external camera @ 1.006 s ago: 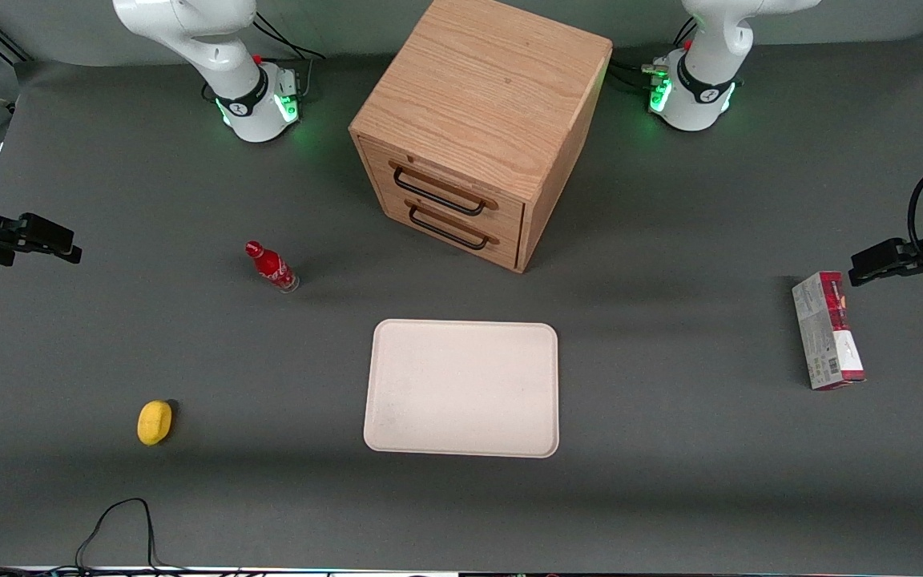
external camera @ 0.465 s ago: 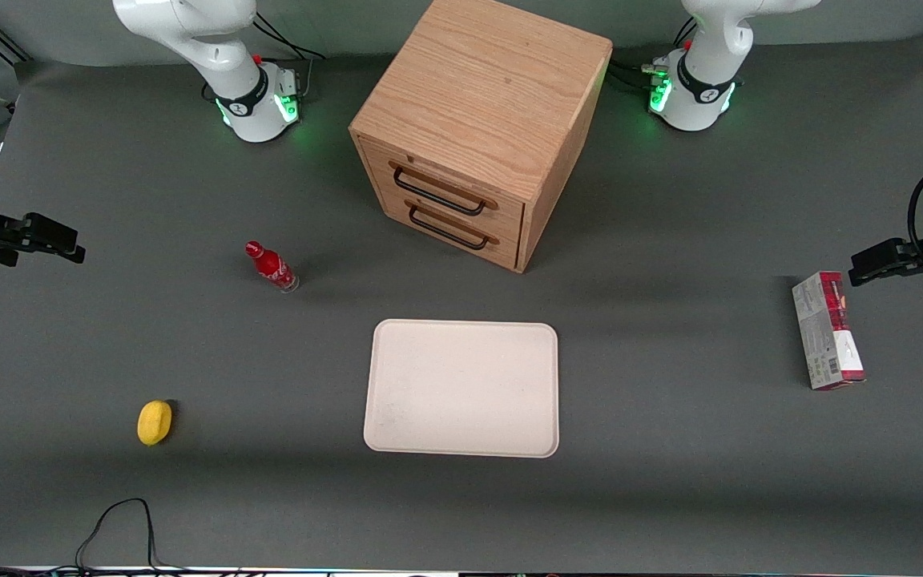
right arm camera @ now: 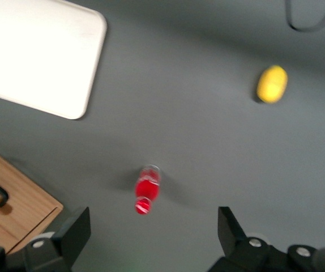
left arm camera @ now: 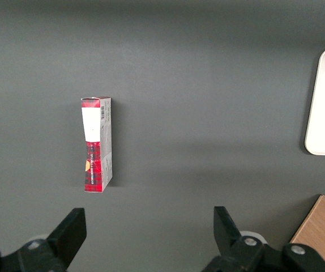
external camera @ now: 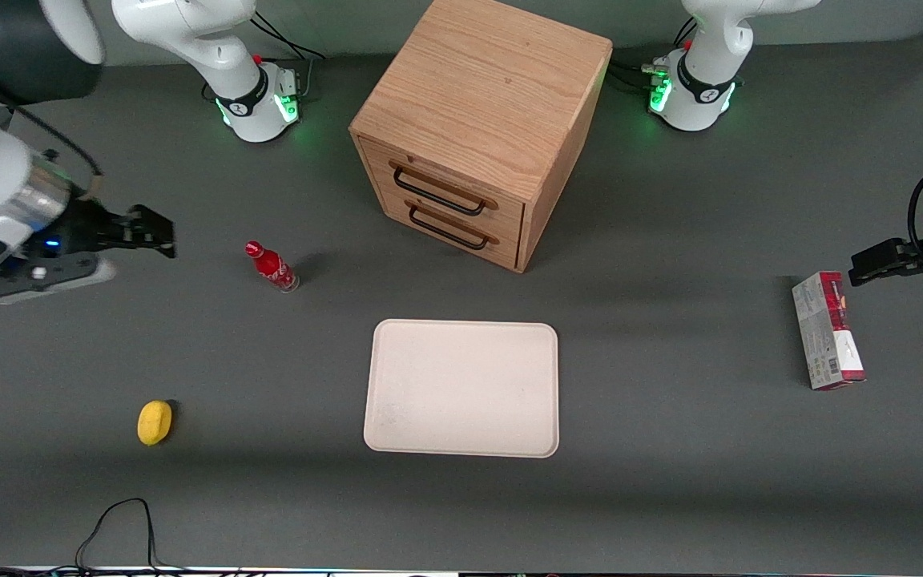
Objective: Open upper drawer
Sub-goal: 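Move the right gripper toward the upper drawer's black handle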
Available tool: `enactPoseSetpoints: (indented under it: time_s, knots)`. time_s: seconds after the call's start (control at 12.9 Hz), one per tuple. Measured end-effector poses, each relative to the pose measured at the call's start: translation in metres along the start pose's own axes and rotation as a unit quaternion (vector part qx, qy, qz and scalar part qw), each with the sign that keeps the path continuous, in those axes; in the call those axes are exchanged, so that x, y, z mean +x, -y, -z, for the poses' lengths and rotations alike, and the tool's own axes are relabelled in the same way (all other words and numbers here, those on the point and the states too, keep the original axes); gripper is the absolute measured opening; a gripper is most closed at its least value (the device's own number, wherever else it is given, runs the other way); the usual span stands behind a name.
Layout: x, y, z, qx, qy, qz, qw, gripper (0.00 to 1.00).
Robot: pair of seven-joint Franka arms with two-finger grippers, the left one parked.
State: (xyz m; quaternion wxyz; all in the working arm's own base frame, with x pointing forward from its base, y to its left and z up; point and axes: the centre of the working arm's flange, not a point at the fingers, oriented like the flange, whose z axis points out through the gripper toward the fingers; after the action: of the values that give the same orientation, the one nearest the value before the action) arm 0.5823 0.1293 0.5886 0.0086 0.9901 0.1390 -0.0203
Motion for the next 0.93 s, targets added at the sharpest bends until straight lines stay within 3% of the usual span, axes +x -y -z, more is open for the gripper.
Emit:
enactPoseSetpoints:
  time_s: [0.39, 0.62, 0.93]
  knots:
    - [0.034, 0.149, -0.030, -0.006, 0.008, 0.117, 0.9931, 1.00]
    - [0.023, 0.237, -0.041, -0.008, 0.007, 0.184, 0.9829, 1.00]
    - [0.004, 0.292, -0.040, 0.014, 0.006, 0.243, 0.9698, 1.00]
